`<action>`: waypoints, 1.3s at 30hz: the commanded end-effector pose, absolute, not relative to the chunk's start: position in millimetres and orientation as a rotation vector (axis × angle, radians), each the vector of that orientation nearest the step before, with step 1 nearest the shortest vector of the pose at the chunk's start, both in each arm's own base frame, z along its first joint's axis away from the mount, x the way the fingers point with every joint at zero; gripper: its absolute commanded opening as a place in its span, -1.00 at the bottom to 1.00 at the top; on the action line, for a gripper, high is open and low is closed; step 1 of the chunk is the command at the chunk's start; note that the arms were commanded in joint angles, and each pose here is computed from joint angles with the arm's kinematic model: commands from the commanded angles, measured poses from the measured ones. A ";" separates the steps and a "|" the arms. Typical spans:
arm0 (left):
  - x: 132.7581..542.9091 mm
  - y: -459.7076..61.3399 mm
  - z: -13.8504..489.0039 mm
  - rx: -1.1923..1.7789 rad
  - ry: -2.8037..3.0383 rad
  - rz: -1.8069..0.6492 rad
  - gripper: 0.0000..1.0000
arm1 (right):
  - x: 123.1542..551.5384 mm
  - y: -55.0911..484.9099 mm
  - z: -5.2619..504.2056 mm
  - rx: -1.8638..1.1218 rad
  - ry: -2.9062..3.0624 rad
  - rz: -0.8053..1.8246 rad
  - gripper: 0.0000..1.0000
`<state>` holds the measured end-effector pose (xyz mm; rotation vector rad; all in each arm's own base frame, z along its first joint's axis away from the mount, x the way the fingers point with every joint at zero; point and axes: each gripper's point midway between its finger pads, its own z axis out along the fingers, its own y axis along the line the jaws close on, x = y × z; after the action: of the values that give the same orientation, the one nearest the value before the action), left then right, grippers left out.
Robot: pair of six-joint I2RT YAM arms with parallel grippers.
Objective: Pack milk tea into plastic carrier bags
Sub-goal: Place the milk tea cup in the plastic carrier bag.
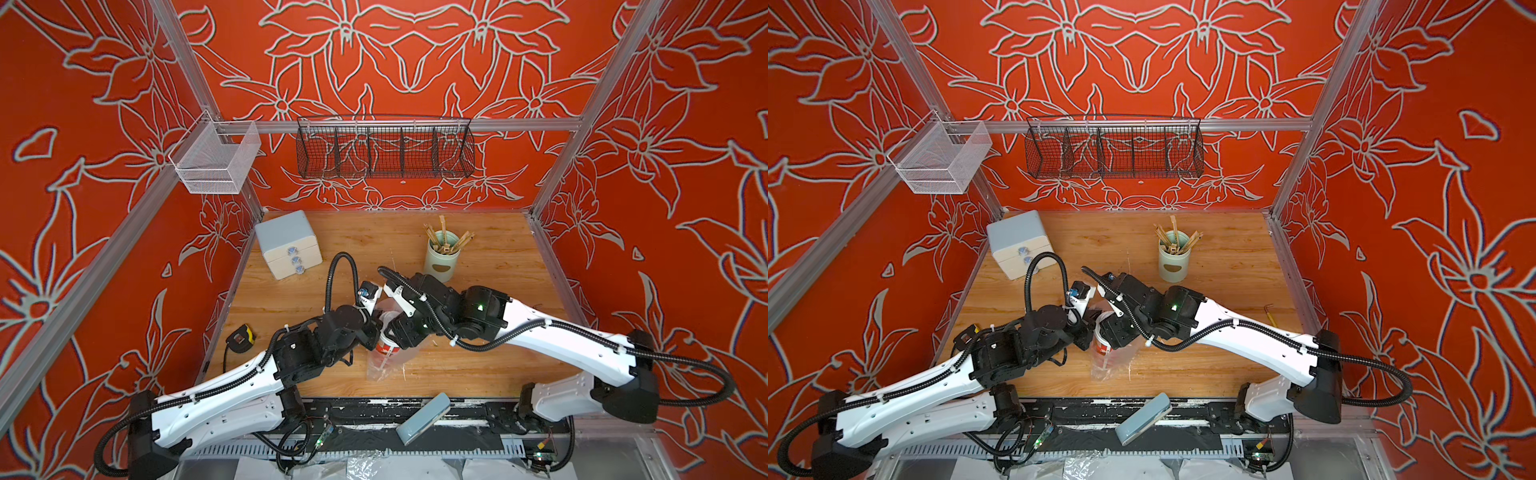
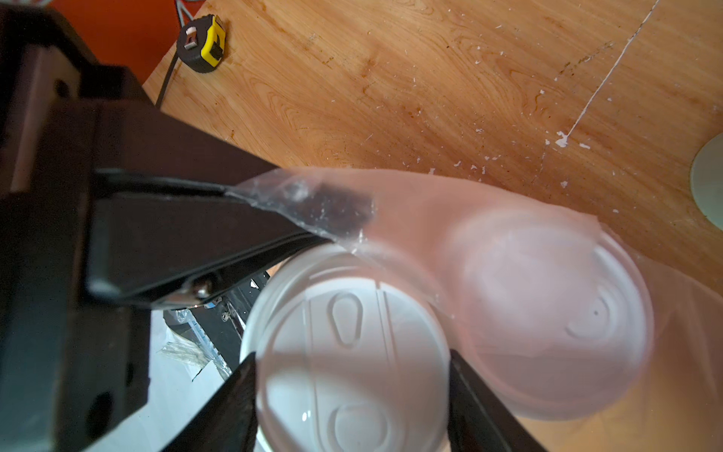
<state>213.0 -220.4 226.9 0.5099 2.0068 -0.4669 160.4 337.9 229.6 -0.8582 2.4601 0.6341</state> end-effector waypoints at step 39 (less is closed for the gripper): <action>214.1 -235.1 258.9 0.468 1.904 -0.590 -1.00 | 152.1 273.9 296.0 -0.666 2.386 0.605 0.28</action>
<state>212.9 -229.7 246.2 0.4928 1.9472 -0.5473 155.9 291.5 303.8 -0.7239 2.3101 0.6696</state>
